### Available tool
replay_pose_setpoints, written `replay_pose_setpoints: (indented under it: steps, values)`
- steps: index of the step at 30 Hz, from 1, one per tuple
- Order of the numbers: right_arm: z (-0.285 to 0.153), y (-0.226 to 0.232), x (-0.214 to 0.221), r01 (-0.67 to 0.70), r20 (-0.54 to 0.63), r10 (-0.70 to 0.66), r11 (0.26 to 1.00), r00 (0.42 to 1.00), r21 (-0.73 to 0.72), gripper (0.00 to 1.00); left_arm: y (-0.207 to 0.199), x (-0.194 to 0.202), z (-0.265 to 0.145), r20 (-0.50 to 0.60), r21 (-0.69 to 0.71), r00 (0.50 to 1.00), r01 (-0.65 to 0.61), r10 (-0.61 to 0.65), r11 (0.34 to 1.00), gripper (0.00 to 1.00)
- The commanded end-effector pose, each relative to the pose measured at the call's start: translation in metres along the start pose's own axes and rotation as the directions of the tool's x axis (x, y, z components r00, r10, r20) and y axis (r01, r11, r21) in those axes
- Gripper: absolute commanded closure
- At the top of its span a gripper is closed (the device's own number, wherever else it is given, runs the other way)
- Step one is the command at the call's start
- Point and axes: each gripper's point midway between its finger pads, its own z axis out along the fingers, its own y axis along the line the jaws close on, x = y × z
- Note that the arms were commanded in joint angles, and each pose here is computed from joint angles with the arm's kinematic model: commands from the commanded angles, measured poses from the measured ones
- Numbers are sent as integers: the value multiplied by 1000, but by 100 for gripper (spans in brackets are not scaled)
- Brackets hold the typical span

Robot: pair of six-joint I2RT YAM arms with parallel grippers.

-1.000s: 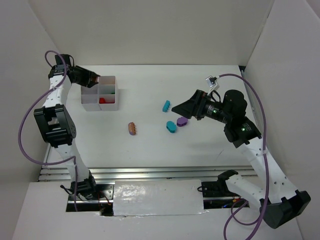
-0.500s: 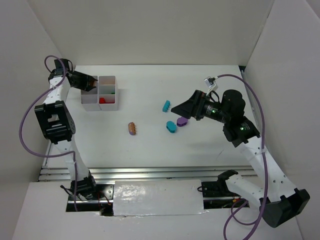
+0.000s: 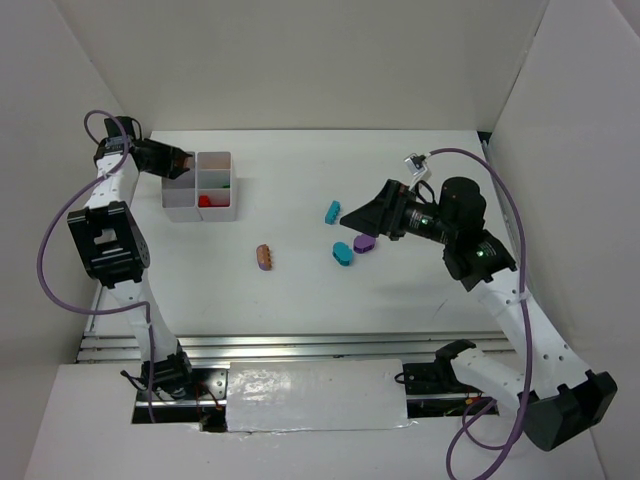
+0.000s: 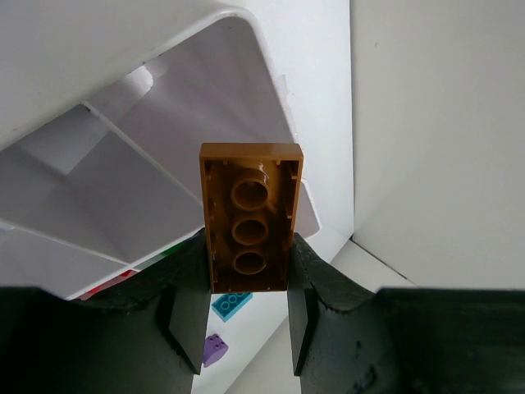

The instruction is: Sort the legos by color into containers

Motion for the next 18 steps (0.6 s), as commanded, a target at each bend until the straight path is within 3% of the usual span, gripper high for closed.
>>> replay_pose_setpoints:
  steps: [1, 11, 18]
  values:
    - [2, 4, -4, 13, 10, -13, 999, 1000, -30, 0, -16, -8, -1, -4, 65, 1000, 8, -7, 998, 58]
    - [5, 4, -5, 11, 1, -11, 999, 1000, -38, 0, -15, -9, 2, -9, 80, 1000, 16, -16, 997, 40]
    - [8, 4, -7, 8, 0, -8, 999, 1000, -41, 0, -21, -11, -4, -2, 95, 1000, 1, -1, 996, 40]
